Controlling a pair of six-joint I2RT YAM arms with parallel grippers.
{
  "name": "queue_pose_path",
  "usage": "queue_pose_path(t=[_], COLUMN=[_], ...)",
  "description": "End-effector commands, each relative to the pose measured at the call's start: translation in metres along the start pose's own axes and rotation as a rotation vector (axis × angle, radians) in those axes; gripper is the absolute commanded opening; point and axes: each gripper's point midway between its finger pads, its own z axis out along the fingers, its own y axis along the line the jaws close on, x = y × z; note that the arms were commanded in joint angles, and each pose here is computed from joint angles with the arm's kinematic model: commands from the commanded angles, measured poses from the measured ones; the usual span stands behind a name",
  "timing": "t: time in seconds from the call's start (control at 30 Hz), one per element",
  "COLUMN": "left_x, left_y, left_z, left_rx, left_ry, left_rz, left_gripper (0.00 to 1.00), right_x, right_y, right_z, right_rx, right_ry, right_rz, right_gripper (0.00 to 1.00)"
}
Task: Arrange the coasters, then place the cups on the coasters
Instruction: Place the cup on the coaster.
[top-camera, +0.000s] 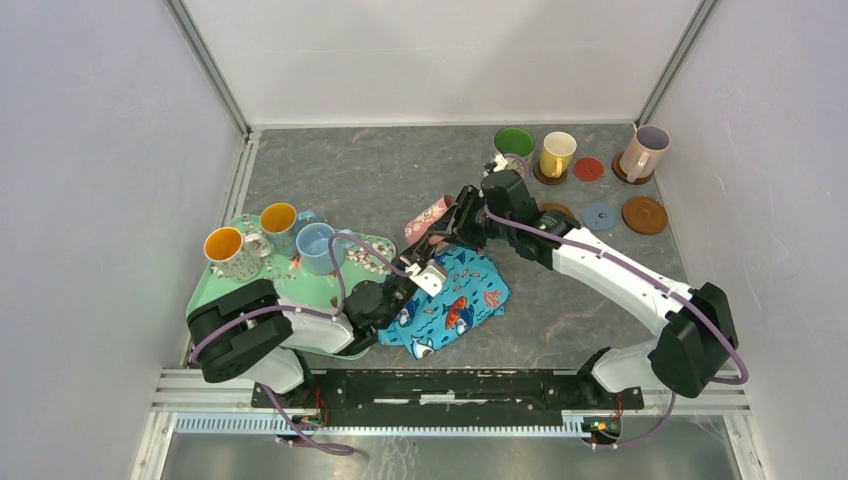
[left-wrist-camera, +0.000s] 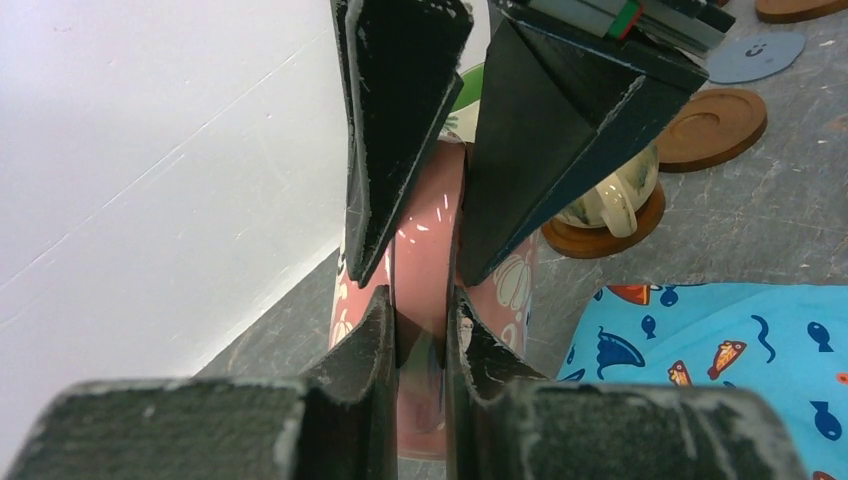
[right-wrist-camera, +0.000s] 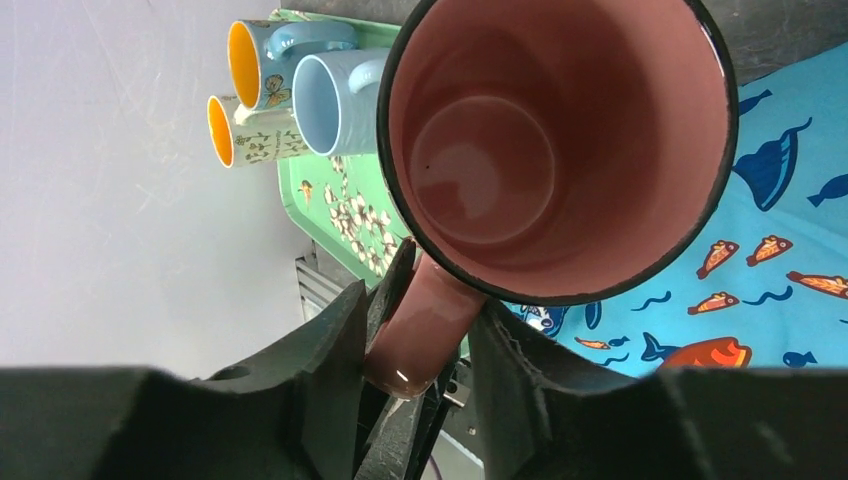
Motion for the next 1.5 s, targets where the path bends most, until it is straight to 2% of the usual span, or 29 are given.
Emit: queue_pose_path(t=[0.0,0.2,0.23,0.33,0.4,0.5,0.7,0.77,0.87,1.07,1.33,1.47], left_x=[-0.097,-0.095,-0.093,-0.09,-0.085,-0.078,-0.064,-0.066,-0.057,-0.057,-0.052,-0.059], left_y=[0.059,0.059,0.06,0.063,0.064,0.069,0.071,0.081,0.09,0.114,0.14,0.148], left_z=[0.003,0.002,0.002,0.0,-0.002,-0.006,-0.01,-0.018,-0.031,-0.054,-0.081,-0.083], left_rx=[-0.222,-0.222,-0.231,-0.248,-0.261,-0.292,-0.288,-0.322,-0.363,-0.421,-0.517,-0.516], left_ry=[-0.355,-0.349,-0.341,-0.327,-0.31,-0.263,-0.057,-0.031,0.095,0.229,0.33,0.333], left_rz=[-0.097,-0.125,-0.142,-0.213,-0.275,-0.388,-0.584,-0.666,-0.724,-0.71,-0.663,-0.641], left_gripper=[0.02,0.02,0.08,0.38,0.51,0.61,0.71,0.79,0.91,0.99,1.0,1.0], right_x=[-0.007,-0.01,-0.012,-0.019,-0.025,-0.034,-0.05,-0.054,-0.057,-0.063,-0.074,-0.078], right_y=[0.011,0.018,0.019,0.019,0.022,0.028,0.04,0.046,0.054,0.072,0.092,0.098], right_z=[0.001,0.001,0.001,-0.001,-0.004,-0.007,-0.018,-0.022,-0.027,-0.04,-0.063,-0.073], right_rx=[-0.056,-0.084,-0.088,-0.089,-0.096,-0.105,-0.124,-0.13,-0.144,-0.175,-0.201,-0.212], right_ry=[-0.022,-0.033,-0.039,-0.086,-0.127,-0.189,-0.324,-0.353,-0.374,-0.411,-0.469,-0.495], right_rz=[0.019,-0.021,-0.037,-0.088,-0.139,-0.236,-0.407,-0.461,-0.522,-0.62,-0.733,-0.784], right_gripper=[0.39,0.04,0.0,0.0,0.0,0.0,0.0,0.0,0.0,0.0,0.0,0.0])
